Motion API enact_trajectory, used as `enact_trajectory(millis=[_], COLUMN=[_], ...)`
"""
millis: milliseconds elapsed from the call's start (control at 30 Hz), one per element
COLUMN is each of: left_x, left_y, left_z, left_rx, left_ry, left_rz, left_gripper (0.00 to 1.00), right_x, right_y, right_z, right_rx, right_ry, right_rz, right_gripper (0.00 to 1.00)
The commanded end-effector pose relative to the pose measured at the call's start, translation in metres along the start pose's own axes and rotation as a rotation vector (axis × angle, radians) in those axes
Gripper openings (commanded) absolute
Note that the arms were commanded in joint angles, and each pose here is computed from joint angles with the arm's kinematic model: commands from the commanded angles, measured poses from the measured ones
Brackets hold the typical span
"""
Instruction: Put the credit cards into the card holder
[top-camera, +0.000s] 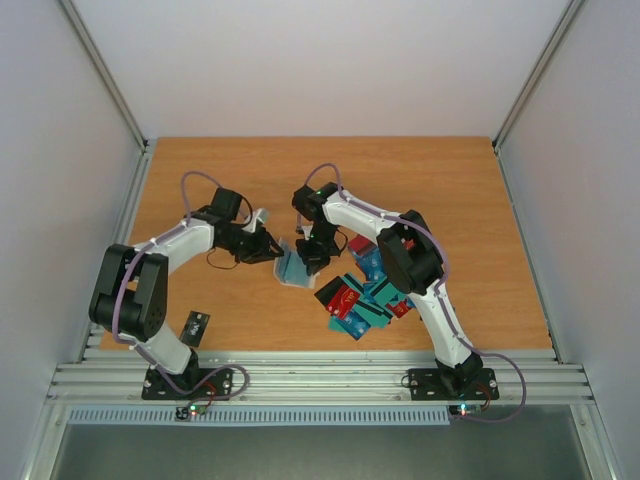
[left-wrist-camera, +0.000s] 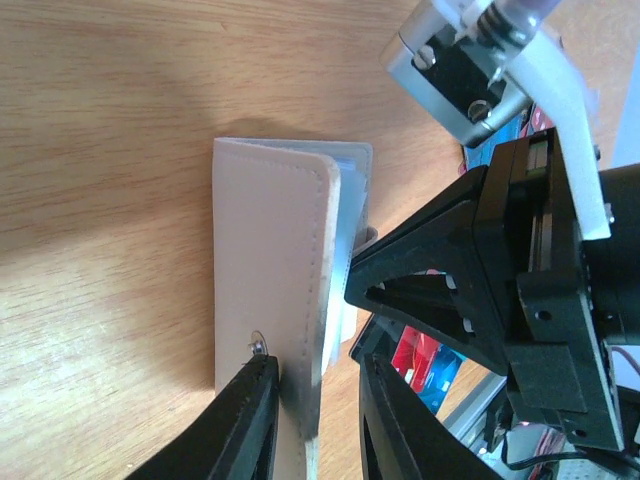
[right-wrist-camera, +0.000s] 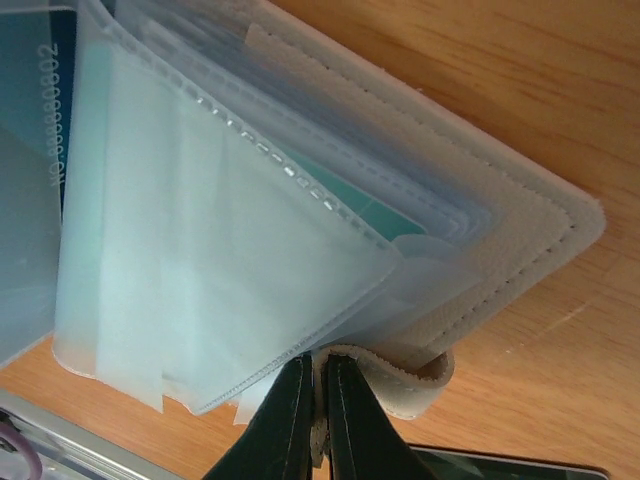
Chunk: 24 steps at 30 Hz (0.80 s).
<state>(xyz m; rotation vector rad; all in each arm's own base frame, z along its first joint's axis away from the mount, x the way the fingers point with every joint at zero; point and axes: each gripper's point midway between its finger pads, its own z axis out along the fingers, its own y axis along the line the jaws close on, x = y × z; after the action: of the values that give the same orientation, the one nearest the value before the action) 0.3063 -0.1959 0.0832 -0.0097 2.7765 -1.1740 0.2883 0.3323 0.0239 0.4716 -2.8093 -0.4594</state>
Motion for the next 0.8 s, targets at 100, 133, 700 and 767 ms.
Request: enact_trajectory(millis=[100,133,700,767], left_x=[0.004,0.004,0.014,0.015], left_y=[-0.004,-0.006,-0.019,-0.016], left_z=[0.006,0.008,0.051,0.055], left_rx=[-0.007,-0.002,-0.009,-0.016], left_ry=[0.030,0.032,0.132,0.138], left_rz=[0.056,0.058,0.095,0.090], left_gripper=[0.24,0.24,0.23,0.23], right_x=[-0.004,-0.004,0.000,0.001], right_y=[0.009,0.010,0.011,0.010], right_z=[0.009,0.007,-0.030,-0.034], right_rx=[-0.033,-0.036,-0.086,-0.092], right_ry=[-0.005,-0.008,-0.069,-0.073], right_rz=[0.016,0.017,0.038,0.040], right_gripper=[0.01,0.01,0.01,0.01])
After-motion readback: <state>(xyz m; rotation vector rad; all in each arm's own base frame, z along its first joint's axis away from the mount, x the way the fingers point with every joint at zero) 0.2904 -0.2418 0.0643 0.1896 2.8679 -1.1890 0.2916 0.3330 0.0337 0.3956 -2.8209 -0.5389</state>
